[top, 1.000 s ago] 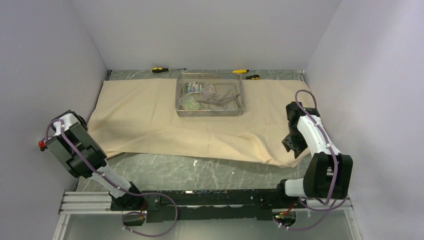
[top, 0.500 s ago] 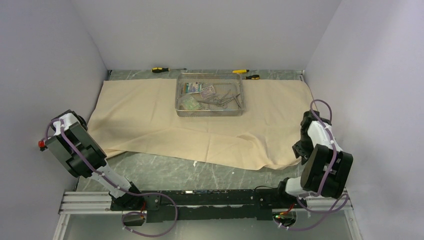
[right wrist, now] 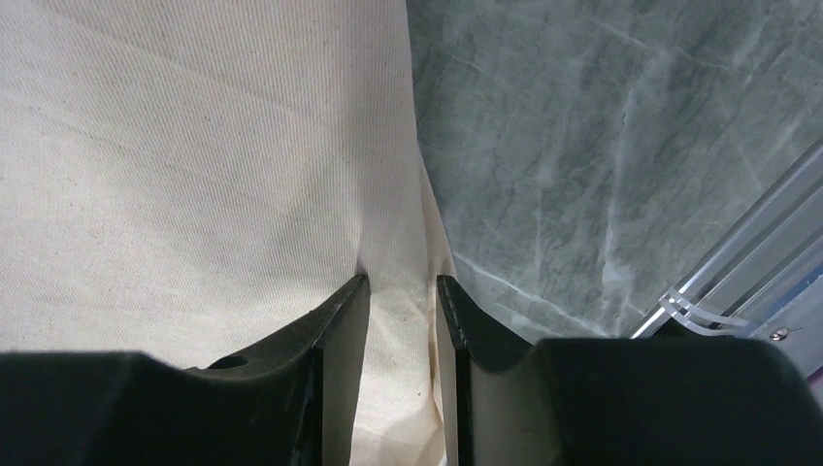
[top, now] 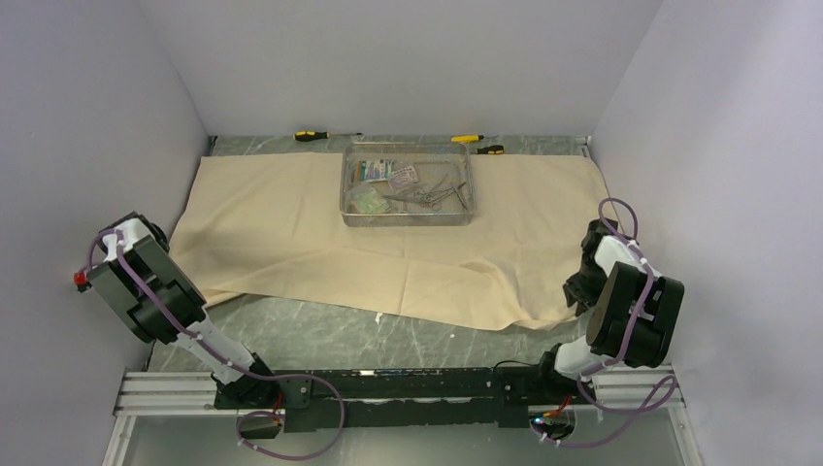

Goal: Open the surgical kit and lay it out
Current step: Open the surgical kit at the center of the board.

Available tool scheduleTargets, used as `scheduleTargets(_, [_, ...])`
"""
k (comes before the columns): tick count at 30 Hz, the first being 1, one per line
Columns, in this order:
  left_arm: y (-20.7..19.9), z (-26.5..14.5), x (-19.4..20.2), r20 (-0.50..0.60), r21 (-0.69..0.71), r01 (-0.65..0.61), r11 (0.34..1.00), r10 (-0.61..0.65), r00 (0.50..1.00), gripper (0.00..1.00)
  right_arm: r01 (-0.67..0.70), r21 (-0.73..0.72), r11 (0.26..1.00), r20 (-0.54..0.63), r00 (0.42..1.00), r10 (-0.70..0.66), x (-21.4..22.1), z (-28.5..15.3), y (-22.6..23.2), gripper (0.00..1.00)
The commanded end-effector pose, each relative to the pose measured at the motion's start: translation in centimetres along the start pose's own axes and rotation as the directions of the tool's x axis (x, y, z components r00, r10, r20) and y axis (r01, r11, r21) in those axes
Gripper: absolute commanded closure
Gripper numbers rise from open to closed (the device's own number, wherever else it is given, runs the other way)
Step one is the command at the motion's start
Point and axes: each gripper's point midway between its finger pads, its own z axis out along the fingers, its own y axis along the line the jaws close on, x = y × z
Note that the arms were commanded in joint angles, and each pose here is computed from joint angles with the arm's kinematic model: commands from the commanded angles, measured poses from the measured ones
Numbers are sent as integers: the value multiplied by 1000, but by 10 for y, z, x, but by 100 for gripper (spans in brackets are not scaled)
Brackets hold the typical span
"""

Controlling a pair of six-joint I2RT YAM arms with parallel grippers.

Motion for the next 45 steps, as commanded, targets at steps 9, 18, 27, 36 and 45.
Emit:
scheduleTargets(9, [-23,-1,-26,52,45,44,998,-47,998,100,-87,55,995,119,990,80,-26,5,-11,59])
scheduleTargets(18, [-29,1,-26,42,38,34,999,-36,999,100,-152,46,987,164,976,143,-28,-5,-21,53])
scheduleTargets(27, [-34,2,-27,34,36,27,999,-28,999,100,-193,23,981,116,975,189,-24,4,-12,62])
scheduleTargets(36, [-34,2,-28,37,31,26,999,-28,999,100,-238,97,966,237,949,210,-43,-17,-37,68])
scheduleTargets(45, [-31,2,-26,42,37,28,999,-30,999,100,-198,1,980,165,967,195,-29,4,-14,62])
